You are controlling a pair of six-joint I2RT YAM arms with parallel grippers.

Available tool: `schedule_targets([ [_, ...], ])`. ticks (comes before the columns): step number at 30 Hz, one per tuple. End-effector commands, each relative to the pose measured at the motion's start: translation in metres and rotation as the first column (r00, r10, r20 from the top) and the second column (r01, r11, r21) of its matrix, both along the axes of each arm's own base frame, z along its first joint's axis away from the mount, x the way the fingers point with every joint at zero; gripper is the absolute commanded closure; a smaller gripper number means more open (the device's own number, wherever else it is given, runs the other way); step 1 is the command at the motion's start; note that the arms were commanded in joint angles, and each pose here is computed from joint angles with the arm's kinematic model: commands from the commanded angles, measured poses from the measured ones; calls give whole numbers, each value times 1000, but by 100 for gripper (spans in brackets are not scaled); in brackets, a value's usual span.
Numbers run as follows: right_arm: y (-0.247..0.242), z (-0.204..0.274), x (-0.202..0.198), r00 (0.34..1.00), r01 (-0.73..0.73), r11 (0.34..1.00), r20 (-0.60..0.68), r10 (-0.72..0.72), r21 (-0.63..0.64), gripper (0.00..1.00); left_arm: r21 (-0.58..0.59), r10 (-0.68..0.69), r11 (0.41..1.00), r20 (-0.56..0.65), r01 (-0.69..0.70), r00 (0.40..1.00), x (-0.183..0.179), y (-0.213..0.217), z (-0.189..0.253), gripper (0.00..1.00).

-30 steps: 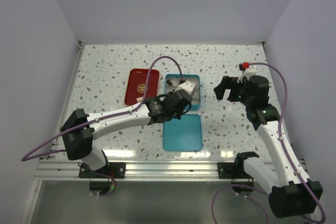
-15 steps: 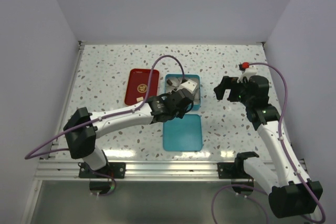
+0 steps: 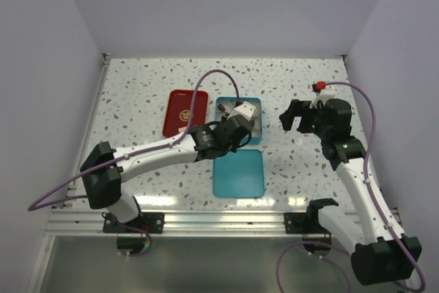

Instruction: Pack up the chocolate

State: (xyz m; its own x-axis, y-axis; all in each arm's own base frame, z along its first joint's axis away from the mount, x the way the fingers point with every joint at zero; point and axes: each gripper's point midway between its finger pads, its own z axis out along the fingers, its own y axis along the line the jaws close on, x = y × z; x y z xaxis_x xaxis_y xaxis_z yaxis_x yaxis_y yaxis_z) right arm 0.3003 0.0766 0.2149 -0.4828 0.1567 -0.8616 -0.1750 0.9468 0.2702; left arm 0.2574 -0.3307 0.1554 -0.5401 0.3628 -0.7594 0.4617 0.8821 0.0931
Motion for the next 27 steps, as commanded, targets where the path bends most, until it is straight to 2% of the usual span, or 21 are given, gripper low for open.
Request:
schedule_targets([
  [1, 3, 3, 3, 1000, -18, 1000, 15, 18, 6, 1, -66, 83, 995, 102, -76, 991, 6, 21, 51, 62],
  [4, 3, 4, 2, 1000, -19, 1000, 16, 18, 6, 1, -23, 147, 989, 97, -146, 984, 1, 52, 40, 63],
  [5, 2, 4, 3, 1000, -15, 1000, 16, 15, 6, 1, -56, 177, 983, 92, -173, 980, -1, 61, 45, 62],
  [9, 3, 4, 2, 1000, -17, 1000, 18, 17, 6, 1, -37, 275, 961, 22, -274, 961, -13, 109, 24, 62],
  [12, 3, 5, 2, 1000, -18, 1000, 21, 18, 7, 1, -24, 349, 937, -13, -349, 937, -26, 142, 16, 62],
  [13, 3, 5, 3, 1000, -18, 1000, 21, 18, 7, 1, -55, 374, 925, -19, -375, 927, -31, 149, 21, 61],
  [14, 3, 4, 2, 1000, -20, 1000, 19, 20, 8, 1, -18, 390, 920, -31, -391, 920, -39, 162, 14, 61],
  [17, 4, 5, 2, 1000, -22, 1000, 20, 22, 11, 1, -19, 445, 895, -47, -446, 894, -51, 185, 13, 60],
  [27, 5, 9, 0, 999, -31, 999, 33, 30, 15, 1, 13, 507, 862, -76, -507, 859, -65, 204, -3, 60],
])
